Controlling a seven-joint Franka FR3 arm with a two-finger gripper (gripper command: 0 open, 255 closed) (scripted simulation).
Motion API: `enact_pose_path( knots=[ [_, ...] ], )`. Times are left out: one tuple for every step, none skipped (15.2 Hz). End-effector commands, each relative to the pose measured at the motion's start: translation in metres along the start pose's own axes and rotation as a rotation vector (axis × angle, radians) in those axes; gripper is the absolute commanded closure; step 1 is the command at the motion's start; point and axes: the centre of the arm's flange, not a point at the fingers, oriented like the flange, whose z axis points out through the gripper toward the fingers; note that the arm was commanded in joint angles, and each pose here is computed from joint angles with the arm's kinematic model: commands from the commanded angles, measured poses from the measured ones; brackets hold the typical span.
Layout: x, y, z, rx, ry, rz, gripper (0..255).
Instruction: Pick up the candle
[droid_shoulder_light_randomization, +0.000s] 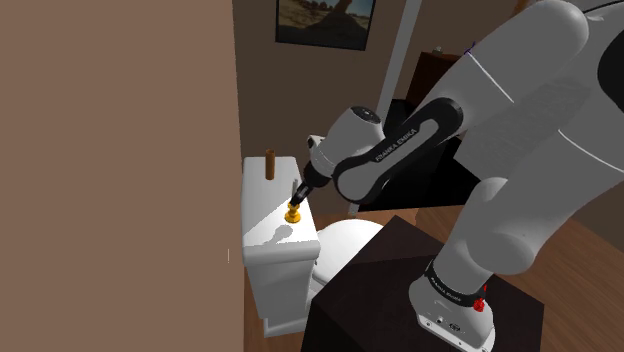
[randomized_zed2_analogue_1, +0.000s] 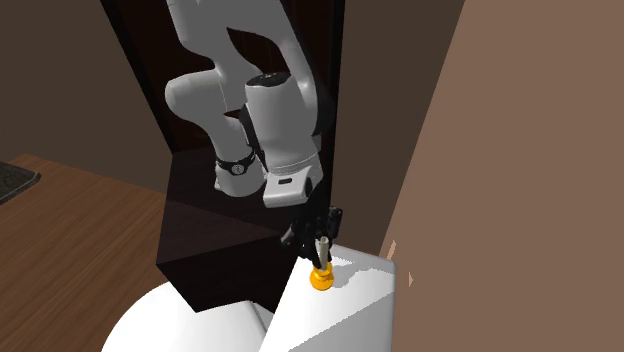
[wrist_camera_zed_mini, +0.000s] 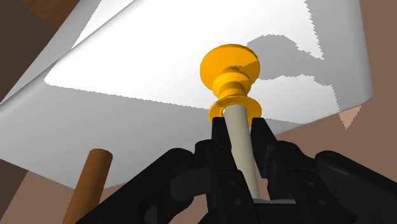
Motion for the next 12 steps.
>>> enact_pose_path(
  knots=[
    [0.004,-0.001,-0.009,0.0,-0.001,0.0,255],
    [0.006,-0.001,-0.013,0.0,-0.001,0.0,255],
    [0.008,-0.001,-0.018,0.0,-0.001,0.0,255],
    [0.011,-0.001,-0.023,0.0,-0.001,0.0,255],
    [0.013,-0.001,-0.028,0.0,-0.001,0.0,255],
    [0.015,-0.001,-0.032,0.0,-0.001,0.0,255],
    [0.017,0.0,-0.037,0.0,-0.001,0.0,255],
    [0.019,0.0,-0.042,0.0,-0.001,0.0,255],
    [0.022,0.0,-0.047,0.0,-0.001,0.0,255],
    [0.024,0.0,-0.052,0.0,-0.001,0.0,255],
    [0.024,0.0,-0.052,0.0,-0.001,0.0,255],
    [0.024,0.0,-0.052,0.0,-0.001,0.0,255]
  ],
)
